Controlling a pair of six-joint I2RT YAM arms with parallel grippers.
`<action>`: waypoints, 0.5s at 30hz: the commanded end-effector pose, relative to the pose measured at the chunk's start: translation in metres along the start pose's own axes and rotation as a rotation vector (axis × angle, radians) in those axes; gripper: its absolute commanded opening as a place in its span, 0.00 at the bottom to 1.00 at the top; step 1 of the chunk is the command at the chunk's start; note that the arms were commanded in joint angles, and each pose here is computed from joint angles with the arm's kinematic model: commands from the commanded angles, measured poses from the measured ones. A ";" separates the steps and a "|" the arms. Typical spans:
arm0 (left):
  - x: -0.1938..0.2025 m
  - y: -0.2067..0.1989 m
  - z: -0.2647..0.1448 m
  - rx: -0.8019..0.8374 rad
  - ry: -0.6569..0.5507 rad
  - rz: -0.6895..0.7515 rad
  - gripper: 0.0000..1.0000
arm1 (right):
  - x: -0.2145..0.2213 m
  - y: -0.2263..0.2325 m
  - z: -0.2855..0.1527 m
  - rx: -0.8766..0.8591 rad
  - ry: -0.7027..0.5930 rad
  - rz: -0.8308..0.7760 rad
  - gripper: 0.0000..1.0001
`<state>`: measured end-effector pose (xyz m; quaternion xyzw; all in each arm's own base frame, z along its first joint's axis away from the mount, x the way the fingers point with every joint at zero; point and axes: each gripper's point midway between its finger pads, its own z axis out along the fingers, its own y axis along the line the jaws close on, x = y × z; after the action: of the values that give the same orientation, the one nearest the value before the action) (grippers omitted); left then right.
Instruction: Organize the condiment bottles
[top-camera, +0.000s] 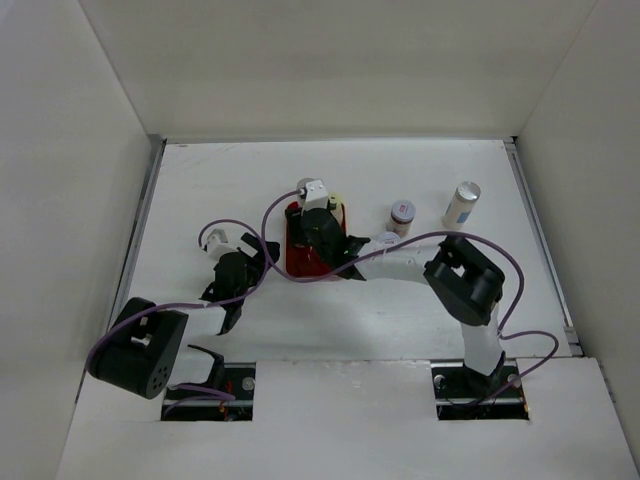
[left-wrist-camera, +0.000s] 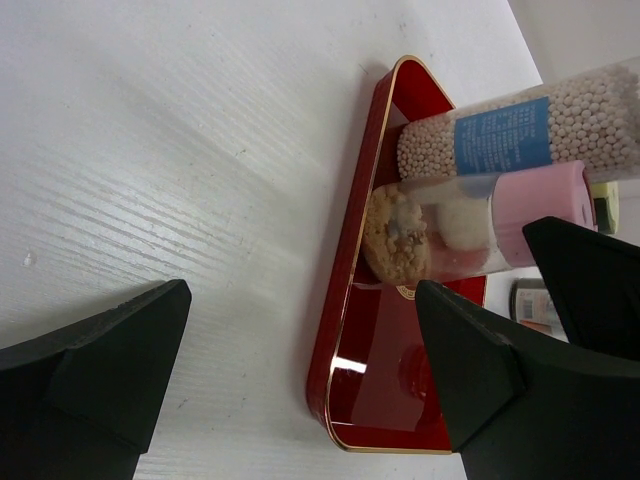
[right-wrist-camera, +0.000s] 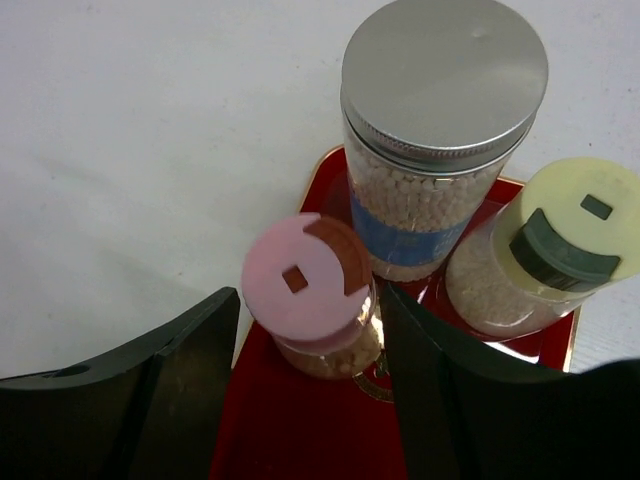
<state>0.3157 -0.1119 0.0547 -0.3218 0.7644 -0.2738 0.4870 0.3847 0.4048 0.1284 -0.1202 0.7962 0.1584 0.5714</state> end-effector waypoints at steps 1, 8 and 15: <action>-0.002 -0.005 -0.001 0.027 -0.003 -0.014 1.00 | -0.013 0.008 0.001 -0.026 -0.028 0.036 0.68; -0.002 -0.008 -0.002 0.037 -0.002 -0.014 1.00 | -0.061 -0.005 -0.043 -0.038 -0.103 0.072 0.85; -0.001 -0.012 -0.002 0.049 0.001 -0.013 1.00 | -0.045 -0.116 -0.098 0.201 -0.088 0.127 0.91</action>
<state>0.3154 -0.1133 0.0550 -0.3201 0.7649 -0.2767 0.4856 0.3501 0.3138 0.1899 -0.0684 0.7821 0.1650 0.5970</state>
